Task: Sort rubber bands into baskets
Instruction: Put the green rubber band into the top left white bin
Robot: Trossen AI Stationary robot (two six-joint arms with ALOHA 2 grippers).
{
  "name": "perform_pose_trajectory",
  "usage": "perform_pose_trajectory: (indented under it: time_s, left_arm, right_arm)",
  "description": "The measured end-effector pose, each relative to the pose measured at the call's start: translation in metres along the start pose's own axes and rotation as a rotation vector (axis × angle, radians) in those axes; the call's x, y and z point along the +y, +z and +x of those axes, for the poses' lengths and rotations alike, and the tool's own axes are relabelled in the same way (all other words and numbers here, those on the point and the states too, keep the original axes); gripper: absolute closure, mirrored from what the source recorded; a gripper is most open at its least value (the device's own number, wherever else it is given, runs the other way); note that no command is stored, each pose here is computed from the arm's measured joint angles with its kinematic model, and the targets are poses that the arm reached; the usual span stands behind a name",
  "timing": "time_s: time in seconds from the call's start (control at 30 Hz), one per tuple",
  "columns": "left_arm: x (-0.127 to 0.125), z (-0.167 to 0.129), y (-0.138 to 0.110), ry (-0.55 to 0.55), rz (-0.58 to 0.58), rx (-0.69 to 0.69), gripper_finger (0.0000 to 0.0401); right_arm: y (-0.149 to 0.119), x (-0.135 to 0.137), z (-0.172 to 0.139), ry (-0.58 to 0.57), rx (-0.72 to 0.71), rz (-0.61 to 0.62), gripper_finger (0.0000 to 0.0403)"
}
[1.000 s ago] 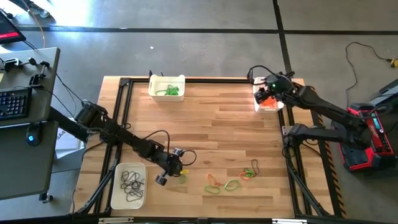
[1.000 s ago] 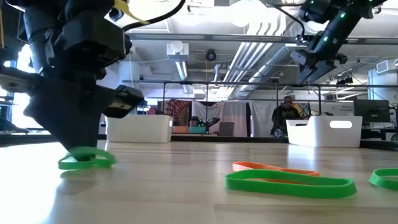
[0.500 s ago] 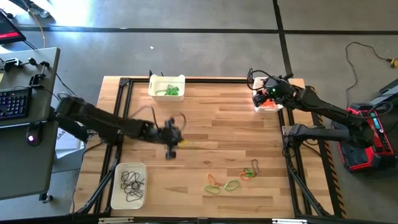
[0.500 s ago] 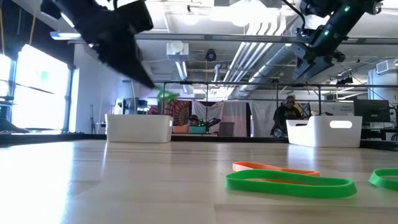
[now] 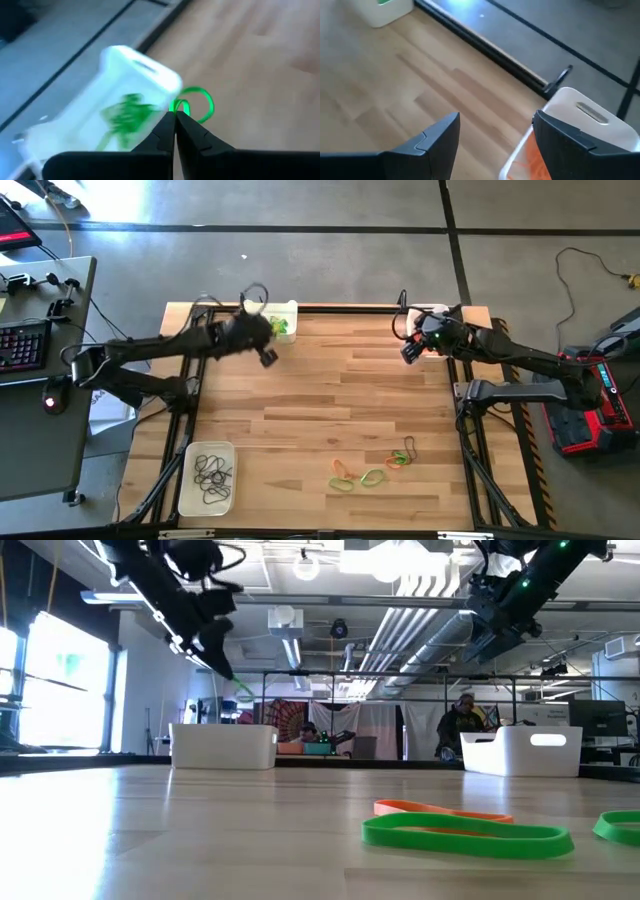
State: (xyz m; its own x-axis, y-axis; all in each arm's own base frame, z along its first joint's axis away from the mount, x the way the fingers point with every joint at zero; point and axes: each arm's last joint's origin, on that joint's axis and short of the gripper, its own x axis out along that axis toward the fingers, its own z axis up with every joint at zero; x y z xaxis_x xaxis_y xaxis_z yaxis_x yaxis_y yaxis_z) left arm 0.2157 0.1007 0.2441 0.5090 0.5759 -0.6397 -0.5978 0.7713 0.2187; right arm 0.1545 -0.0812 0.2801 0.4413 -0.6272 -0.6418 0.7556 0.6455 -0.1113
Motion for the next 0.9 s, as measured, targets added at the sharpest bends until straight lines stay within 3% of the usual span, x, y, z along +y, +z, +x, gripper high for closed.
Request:
perform_pose_trajectory:
  time_s: [0.17, 0.37, 0.6, 0.73, 0.9]
  left_arm:
    - [0.042, 0.016, 0.005, 0.129, -0.014, 0.057, 0.0401]
    - [0.066, 0.041, 0.005, 0.066, 0.022, 0.167, 0.0401]
    - [0.067, 0.066, 0.006, -0.016, 0.066, 0.231, 0.0395]
    - [0.063, 0.068, 0.004, -0.069, 0.034, 0.243, 0.0361]
    - [0.055, 0.056, 0.015, -0.138, -0.013, 0.146, 0.0306]
  right_arm:
    - [-0.001, 0.003, -0.001, 0.049, 0.007, 0.004, 0.0163]
    - [0.000, 0.007, -0.002, 0.069, -0.008, -0.037, 0.0163]
    - [0.001, 0.017, -0.006, 0.137, -0.040, -0.076, 0.0163]
    - [0.001, 0.020, -0.008, 0.176, -0.045, -0.091, 0.0163]
    - [-0.001, 0.028, -0.011, 0.241, -0.049, -0.188, 0.0163]
